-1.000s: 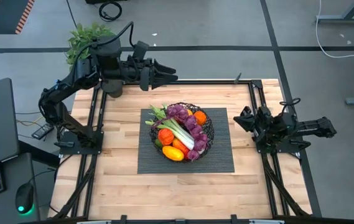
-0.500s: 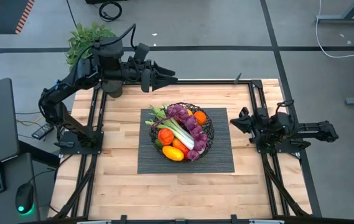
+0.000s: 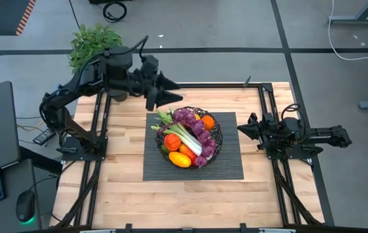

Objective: Build produce basket
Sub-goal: Return to Home Position

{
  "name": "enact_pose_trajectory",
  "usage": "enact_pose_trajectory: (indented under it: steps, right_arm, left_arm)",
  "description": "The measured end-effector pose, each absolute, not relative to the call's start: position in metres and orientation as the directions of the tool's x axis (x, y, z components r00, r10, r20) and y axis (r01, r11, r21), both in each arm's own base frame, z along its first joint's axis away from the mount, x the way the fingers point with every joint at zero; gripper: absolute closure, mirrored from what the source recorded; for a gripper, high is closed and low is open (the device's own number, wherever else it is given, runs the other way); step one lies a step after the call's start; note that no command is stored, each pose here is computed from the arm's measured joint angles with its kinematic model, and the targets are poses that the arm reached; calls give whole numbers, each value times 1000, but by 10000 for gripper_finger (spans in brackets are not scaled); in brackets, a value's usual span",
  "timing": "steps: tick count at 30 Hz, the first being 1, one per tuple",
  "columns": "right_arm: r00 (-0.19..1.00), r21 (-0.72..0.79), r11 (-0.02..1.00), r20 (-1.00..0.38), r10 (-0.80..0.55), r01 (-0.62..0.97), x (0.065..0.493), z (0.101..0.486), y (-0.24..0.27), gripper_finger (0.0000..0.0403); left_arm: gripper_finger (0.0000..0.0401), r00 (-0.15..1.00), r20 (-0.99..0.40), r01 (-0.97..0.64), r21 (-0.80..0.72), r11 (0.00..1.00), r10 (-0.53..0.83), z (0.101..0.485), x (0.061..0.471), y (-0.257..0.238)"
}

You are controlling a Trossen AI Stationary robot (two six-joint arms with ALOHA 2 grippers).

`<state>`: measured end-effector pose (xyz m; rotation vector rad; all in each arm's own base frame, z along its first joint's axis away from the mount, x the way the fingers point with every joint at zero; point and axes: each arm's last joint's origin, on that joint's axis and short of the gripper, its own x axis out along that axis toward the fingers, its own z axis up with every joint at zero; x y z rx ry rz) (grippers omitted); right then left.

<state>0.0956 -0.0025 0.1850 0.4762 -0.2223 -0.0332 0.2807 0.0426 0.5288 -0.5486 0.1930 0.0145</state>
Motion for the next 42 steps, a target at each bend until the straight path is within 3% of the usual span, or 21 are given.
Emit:
enact_pose_trajectory:
  steps: [6, 19, 28, 36, 42]
  right_arm:
    - [975, 458, 889, 205, -85, -19, 96, 185, -3, 375]
    - [975, 458, 889, 207, -86, -18, 96, 185, -3, 378]
    - [974, 458, 889, 211, -86, -20, 96, 186, -3, 380]
    - [974, 458, 889, 210, -86, -20, 96, 186, -3, 380]
    - [974, 458, 889, 211, -86, -20, 96, 186, -3, 380]
  left_arm:
    - [133, 962, -272, -127, -480, 868, -10, 521, 275, 40]
    - [386, 949, -313, -130, -314, 941, 27, 538, 202, 21]
    - [395, 976, -213, -105, -299, 949, 41, 545, 106, 7]
    - [394, 998, 55, 40, -418, 908, -19, 485, 47, 0]
    - [395, 1000, -5, 25, -478, 878, -31, 418, 30, -1]
